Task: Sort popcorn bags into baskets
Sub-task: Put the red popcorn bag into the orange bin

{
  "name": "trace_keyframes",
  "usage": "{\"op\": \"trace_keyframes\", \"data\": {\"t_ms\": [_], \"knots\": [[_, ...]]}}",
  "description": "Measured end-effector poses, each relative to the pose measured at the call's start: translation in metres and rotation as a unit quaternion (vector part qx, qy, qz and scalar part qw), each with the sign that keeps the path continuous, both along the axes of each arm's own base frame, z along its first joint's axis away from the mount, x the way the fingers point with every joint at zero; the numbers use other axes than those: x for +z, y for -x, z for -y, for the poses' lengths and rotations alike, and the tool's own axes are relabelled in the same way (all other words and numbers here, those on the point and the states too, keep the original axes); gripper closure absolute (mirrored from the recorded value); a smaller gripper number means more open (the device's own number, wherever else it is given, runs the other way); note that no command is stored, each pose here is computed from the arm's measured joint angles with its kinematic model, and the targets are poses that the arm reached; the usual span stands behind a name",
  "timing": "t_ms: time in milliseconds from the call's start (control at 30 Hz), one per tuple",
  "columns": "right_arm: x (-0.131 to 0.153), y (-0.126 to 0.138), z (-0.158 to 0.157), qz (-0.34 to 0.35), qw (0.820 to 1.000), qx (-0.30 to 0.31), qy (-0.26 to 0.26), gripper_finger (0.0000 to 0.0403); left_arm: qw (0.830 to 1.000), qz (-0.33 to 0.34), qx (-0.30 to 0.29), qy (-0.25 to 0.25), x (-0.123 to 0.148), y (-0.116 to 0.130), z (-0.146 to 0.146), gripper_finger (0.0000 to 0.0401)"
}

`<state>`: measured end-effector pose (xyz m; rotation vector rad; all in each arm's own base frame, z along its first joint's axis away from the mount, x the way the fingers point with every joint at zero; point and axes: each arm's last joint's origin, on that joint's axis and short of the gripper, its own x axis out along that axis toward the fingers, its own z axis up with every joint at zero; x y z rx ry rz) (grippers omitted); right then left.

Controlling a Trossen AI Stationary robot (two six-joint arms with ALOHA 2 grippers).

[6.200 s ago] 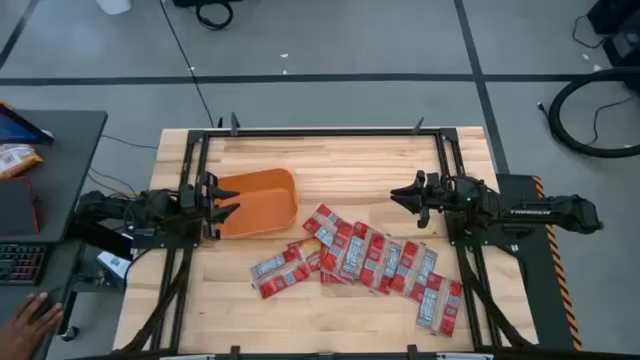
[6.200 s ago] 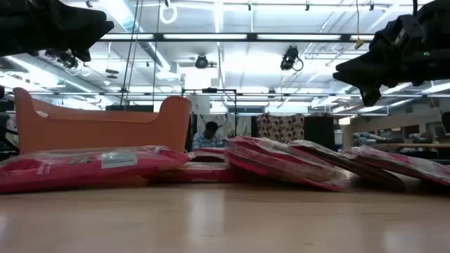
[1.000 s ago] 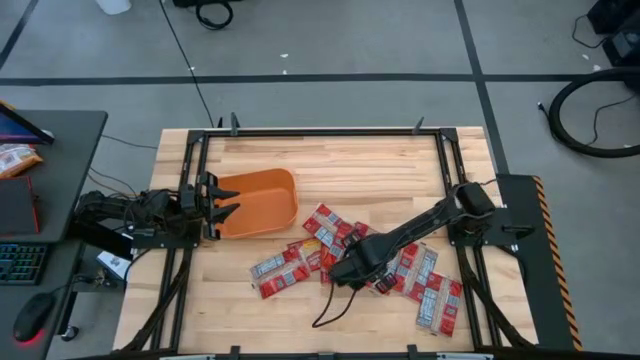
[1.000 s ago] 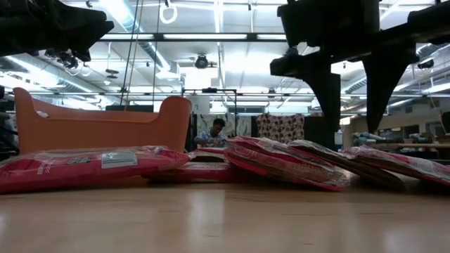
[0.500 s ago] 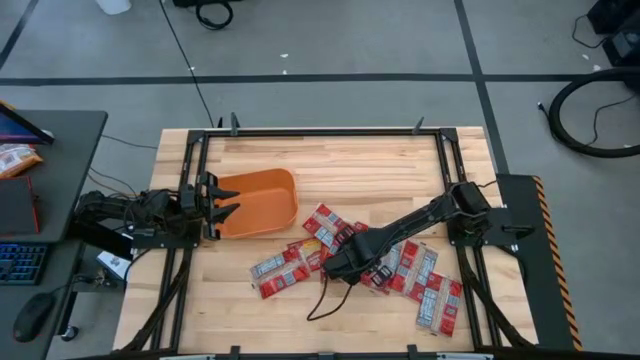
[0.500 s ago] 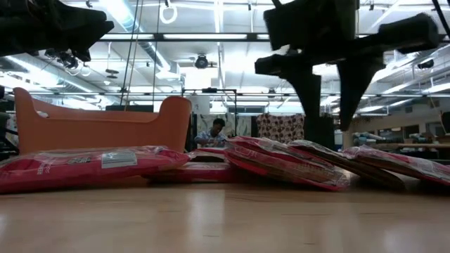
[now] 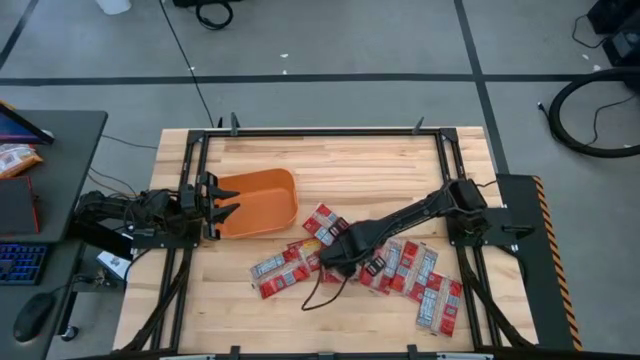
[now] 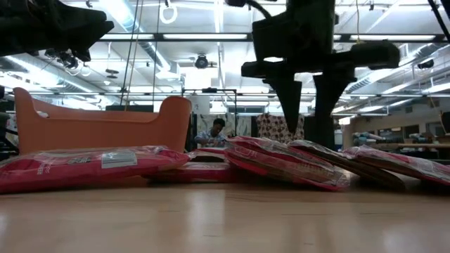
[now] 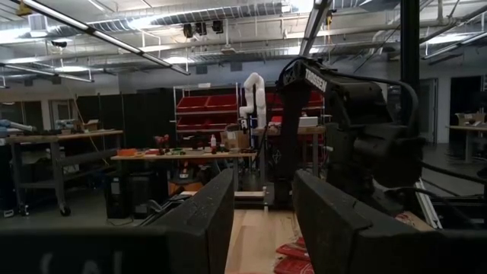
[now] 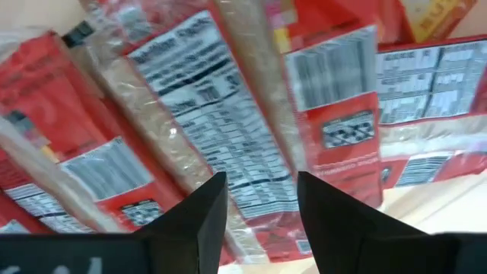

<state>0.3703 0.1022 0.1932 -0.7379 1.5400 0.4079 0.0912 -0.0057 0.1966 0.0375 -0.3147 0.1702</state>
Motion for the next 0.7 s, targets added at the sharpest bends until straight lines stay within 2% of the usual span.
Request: {"op": "trace_keyframes", "data": {"t_ms": [200, 367, 467, 700], "knots": [[-0.006, -0.005, 0.013, -0.003, 0.999, -0.001, -0.054, 0.0238, 1.0, 0.0, 0.0, 0.0, 0.0, 0.0, 0.0, 0.026], [-0.02, -0.001, 0.022, -0.02, 0.998, 0.008, -0.059, 0.0239, 1.0, 0.0, 0.0, 0.0, 0.0, 0.0, 0.0, 0.026], [-0.027, 0.002, 0.024, -0.017, 0.999, 0.016, -0.033, 0.0246, 1.0, 0.0, 0.0, 0.0, 0.0, 0.0, 0.0, 0.026], [-0.033, 0.002, 0.025, -0.003, 1.0, 0.017, -0.025, 0.0326, 1.0, 0.0, 0.0, 0.0, 0.0, 0.0, 0.0, 0.026]]}}
